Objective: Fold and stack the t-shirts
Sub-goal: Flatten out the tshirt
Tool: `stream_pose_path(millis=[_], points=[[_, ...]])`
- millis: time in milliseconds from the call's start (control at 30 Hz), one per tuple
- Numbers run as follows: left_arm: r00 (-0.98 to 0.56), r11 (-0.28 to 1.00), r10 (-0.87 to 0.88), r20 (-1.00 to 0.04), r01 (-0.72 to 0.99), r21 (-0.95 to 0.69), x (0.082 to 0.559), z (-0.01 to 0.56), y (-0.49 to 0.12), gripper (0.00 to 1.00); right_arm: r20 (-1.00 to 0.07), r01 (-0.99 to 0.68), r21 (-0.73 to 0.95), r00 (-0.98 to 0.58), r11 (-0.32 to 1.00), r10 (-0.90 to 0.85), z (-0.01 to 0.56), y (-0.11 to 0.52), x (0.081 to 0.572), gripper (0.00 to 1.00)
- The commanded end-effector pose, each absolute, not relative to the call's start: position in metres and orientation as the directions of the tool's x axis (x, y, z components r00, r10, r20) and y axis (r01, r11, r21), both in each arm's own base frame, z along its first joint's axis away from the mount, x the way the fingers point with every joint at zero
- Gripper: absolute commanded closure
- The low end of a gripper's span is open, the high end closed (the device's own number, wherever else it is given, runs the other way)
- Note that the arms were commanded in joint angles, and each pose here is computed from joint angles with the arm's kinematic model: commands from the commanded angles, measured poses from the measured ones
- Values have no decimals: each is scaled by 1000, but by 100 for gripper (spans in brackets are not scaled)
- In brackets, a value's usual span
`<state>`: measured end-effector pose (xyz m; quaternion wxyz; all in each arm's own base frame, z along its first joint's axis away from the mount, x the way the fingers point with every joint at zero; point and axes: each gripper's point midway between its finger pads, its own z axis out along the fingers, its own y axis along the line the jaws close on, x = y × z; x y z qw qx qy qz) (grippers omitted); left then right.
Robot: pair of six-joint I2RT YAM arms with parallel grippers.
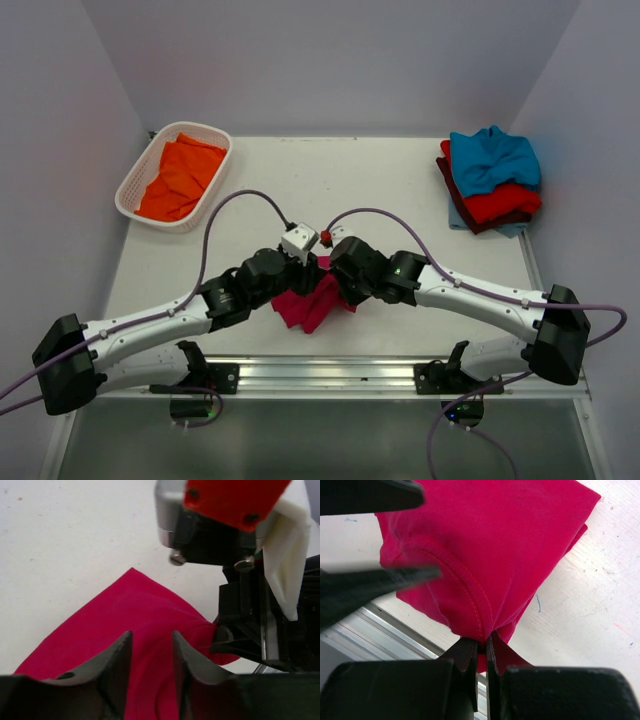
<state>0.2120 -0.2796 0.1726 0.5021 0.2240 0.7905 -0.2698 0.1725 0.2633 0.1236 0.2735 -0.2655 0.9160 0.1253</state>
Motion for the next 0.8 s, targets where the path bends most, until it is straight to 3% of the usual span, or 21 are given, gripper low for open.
stream_pose_path(millis=[0, 33, 100, 500, 567, 767], points=[[-416, 622, 150, -897, 745, -242, 187, 163, -313, 55, -597, -572, 105, -690, 814, -408, 133, 267, 174, 100], [-408, 606, 146, -901, 757, -244, 184, 163, -318, 48, -600, -570, 105, -690, 815, -405, 134, 266, 174, 100], [-408, 589, 155, -900, 769, -248, 177, 156, -320, 46, -599, -570, 107, -691, 815, -404, 134, 266, 174, 100], [-396, 630, 148, -906, 744, -222, 187, 147, -317, 48, -592, -571, 115, -696, 813, -406, 132, 267, 174, 100], [-398, 651, 153, -905, 730, -211, 192, 139, -317, 53, -593, -572, 116, -696, 812, -405, 132, 267, 174, 100], [-408, 725, 149, -901, 664, -180, 207, 118, -311, 91, -591, -574, 121, -697, 810, -406, 132, 266, 172, 100]])
